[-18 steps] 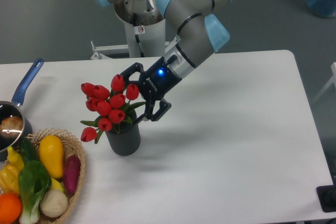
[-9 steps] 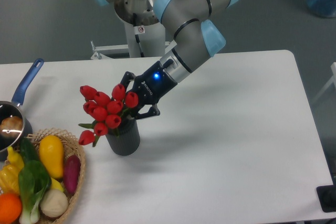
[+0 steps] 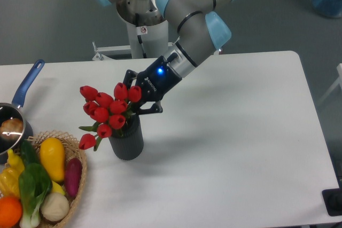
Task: Pick up the flowers from the vase
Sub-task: 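Lift the gripped tulips straight up out of the grey vase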
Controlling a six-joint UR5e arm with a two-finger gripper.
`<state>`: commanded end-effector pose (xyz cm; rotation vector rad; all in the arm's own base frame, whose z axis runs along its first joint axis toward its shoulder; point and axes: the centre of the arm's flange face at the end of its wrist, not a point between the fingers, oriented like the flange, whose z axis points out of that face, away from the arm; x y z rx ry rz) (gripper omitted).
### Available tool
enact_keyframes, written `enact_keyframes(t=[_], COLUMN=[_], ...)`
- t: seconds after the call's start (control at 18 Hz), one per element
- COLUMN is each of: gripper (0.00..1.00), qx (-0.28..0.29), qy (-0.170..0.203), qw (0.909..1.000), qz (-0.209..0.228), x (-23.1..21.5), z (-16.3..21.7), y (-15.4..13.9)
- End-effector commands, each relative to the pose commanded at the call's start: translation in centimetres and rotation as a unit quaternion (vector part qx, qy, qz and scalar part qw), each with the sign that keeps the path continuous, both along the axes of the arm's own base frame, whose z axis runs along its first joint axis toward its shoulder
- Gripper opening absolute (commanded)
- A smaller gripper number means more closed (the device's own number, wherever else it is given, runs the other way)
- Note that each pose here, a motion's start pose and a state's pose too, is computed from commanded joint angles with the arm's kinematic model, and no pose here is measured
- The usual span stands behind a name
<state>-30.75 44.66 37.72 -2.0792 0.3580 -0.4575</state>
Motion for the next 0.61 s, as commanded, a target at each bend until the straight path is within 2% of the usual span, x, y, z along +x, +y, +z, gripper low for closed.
enact_keyframes(t=[0.61], gripper=[0.00], qx=[0.001], qy=[-0.052], qw=[0.9965], qz=[0.065], x=[-2.2], z=[6.3], y=[0.2])
